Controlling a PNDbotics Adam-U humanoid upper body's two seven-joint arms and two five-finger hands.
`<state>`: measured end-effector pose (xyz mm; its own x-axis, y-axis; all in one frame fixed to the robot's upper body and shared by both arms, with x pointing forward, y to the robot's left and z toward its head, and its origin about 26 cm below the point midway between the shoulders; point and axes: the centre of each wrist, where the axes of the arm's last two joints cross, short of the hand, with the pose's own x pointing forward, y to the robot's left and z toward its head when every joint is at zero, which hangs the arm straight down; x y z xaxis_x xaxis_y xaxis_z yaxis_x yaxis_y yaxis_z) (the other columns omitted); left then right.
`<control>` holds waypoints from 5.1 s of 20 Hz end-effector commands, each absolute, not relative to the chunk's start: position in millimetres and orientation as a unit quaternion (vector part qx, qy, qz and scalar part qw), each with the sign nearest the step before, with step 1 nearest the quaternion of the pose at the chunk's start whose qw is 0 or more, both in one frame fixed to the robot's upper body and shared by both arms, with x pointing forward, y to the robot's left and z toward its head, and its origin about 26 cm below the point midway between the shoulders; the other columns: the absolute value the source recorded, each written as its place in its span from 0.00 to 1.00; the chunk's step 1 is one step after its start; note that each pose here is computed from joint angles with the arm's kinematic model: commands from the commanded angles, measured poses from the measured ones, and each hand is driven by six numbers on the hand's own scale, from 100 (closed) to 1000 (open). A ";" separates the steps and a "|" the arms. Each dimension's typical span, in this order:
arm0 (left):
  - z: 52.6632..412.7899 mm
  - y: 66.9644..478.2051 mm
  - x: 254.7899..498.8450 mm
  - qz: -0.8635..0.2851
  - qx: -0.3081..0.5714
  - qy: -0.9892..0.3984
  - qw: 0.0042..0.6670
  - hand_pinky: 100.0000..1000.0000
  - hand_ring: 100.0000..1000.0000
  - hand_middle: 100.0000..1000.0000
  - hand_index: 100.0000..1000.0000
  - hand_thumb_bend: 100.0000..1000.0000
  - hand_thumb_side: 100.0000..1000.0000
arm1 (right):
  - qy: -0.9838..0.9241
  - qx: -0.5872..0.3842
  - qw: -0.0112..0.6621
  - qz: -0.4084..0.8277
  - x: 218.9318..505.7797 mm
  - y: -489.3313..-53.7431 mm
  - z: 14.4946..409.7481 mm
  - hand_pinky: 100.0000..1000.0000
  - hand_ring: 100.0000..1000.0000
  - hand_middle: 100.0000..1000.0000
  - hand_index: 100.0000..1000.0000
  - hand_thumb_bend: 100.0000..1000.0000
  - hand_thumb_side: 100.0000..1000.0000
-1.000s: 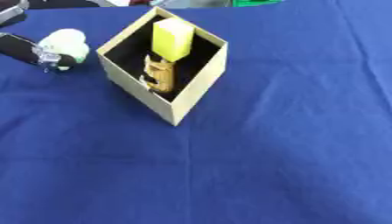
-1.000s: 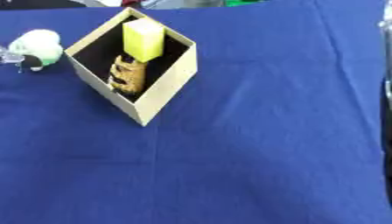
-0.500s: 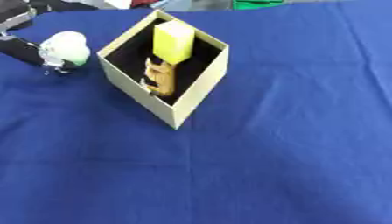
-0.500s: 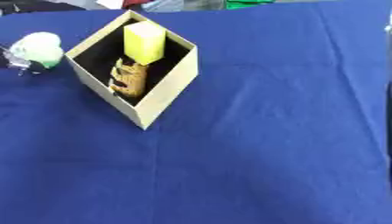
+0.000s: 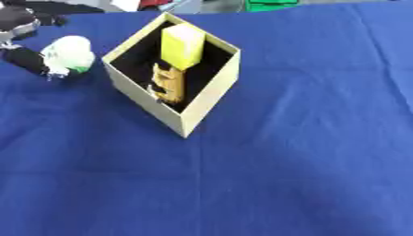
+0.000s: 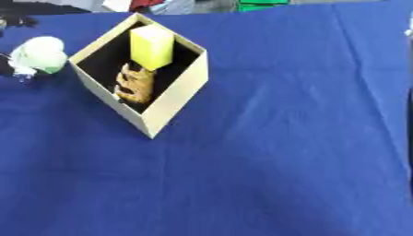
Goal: Pick up objects on the table and place them in the box.
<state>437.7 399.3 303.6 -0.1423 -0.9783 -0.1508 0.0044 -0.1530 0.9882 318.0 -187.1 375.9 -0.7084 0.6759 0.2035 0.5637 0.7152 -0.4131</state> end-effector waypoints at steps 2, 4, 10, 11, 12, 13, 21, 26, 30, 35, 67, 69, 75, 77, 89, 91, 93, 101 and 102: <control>319.8 404.3 434.2 -0.566 0.515 -0.480 0.429 0.83 0.88 0.82 0.93 0.61 0.57 | -0.914 -0.339 0.161 0.155 312.2 -187.9 382.5 0.92 0.98 0.76 0.91 0.00 0.73; 318.1 404.7 434.9 -0.566 0.515 -0.477 0.433 0.83 0.87 0.82 0.92 0.57 0.55 | -0.914 -0.338 0.161 0.154 312.0 -187.3 382.6 0.92 0.98 0.76 0.91 0.00 0.73; 310.2 411.1 437.4 -0.559 0.510 -0.471 0.454 0.82 0.85 0.80 0.89 0.46 0.54 | -0.915 -0.336 0.160 0.154 311.5 -187.0 383.3 0.92 0.98 0.76 0.91 0.00 0.73; 309.5 411.4 437.7 -0.557 0.510 -0.472 0.455 0.82 0.84 0.78 0.88 0.43 0.54 | -0.915 -0.336 0.161 0.154 311.6 -187.2 383.3 0.92 0.98 0.76 0.91 0.00 0.73; 309.2 411.1 438.0 -0.556 0.508 -0.475 0.454 0.81 0.84 0.78 0.88 0.41 0.53 | -0.915 -0.337 0.162 0.154 311.6 -187.4 383.2 0.92 0.98 0.76 0.91 0.00 0.73; 309.1 411.0 438.1 -0.556 0.507 -0.477 0.454 0.81 0.83 0.77 0.87 0.38 0.50 | -0.915 -0.336 0.162 0.154 311.6 -187.5 383.2 0.92 0.98 0.76 0.91 0.00 0.73; 312.3 406.8 437.5 -0.558 0.505 -0.485 0.445 0.78 0.78 0.74 0.84 0.10 0.31 | -0.913 -0.340 0.168 0.152 312.5 -189.7 380.7 0.92 0.98 0.76 0.91 0.00 0.73; 314.9 402.8 436.5 -0.565 0.502 -0.486 0.438 0.76 0.76 0.73 0.82 0.00 0.19 | -0.913 -0.339 0.168 0.150 312.0 -189.4 379.1 0.92 0.98 0.76 0.91 0.00 0.73; 314.3 402.0 436.4 -0.559 0.502 -0.493 0.440 0.71 0.72 0.68 0.78 0.00 0.17 | -0.914 -0.339 0.169 0.148 311.3 -189.2 378.1 0.92 0.98 0.76 0.91 0.00 0.73; 316.6 399.4 435.9 -0.540 0.510 -0.510 0.433 0.67 0.66 0.61 0.73 0.00 0.12 | -0.913 -0.339 0.170 0.148 311.3 -189.1 377.0 0.92 0.98 0.76 0.91 0.00 0.73; 353.7 271.0 409.4 -0.552 0.430 -0.669 0.251 0.59 0.57 0.53 0.66 0.00 0.29 | -0.916 -0.332 0.170 0.150 306.8 -183.5 368.3 0.92 0.98 0.76 0.90 0.00 0.72; 349.5 265.0 410.7 -0.558 0.420 -0.671 0.250 0.59 0.57 0.53 0.66 0.00 0.32 | -0.916 -0.331 0.168 0.150 306.1 -182.5 368.9 0.92 0.98 0.76 0.90 0.00 0.72; 333.6 258.0 417.7 -0.571 0.381 -0.677 0.265 0.59 0.57 0.53 0.66 0.00 0.37 | -0.917 -0.330 0.167 0.148 305.4 -182.4 369.7 0.92 0.99 0.76 0.90 0.00 0.72; 329.2 257.2 420.2 -0.575 0.366 -0.679 0.272 0.59 0.58 0.54 0.66 0.00 0.36 | -0.917 -0.330 0.168 0.146 305.3 -182.7 369.8 0.92 0.99 0.76 0.90 0.00 0.72; 308.7 261.7 431.3 -0.619 0.349 -0.643 0.285 0.67 0.73 0.70 0.79 0.22 0.53 | -0.918 -0.328 0.168 0.143 304.6 -183.0 371.2 0.92 0.99 0.76 0.90 0.00 0.72; 305.4 264.5 433.3 -0.629 0.356 -0.629 0.287 0.70 0.78 0.76 0.84 0.38 0.59 | -0.919 -0.328 0.168 0.143 304.6 -183.1 371.1 0.92 0.99 0.76 0.90 0.00 0.72; 302.8 267.4 435.0 -0.640 0.367 -0.612 0.286 0.74 0.82 0.81 0.89 0.55 0.67 | -0.919 -0.328 0.168 0.143 304.6 -183.2 371.0 0.92 0.99 0.76 0.90 0.00 0.72; 301.5 277.5 436.9 -0.629 0.423 -0.588 0.282 0.81 0.89 0.88 0.96 1.00 0.94 | -0.919 -0.327 0.170 0.141 304.5 -183.4 370.4 0.92 0.99 0.76 0.90 0.00 0.72; 302.0 277.8 436.8 -0.622 0.430 -0.591 0.282 0.81 0.89 0.88 0.96 1.00 0.95 | -0.919 -0.326 0.170 0.141 304.6 -183.3 370.2 0.92 0.99 0.76 0.90 0.00 0.72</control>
<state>439.6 271.8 288.2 -0.4988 -0.8481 -0.1788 -0.1096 -0.1429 0.9836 310.9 -182.2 362.2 -0.7190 0.6507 0.2442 0.5403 0.7443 -0.3926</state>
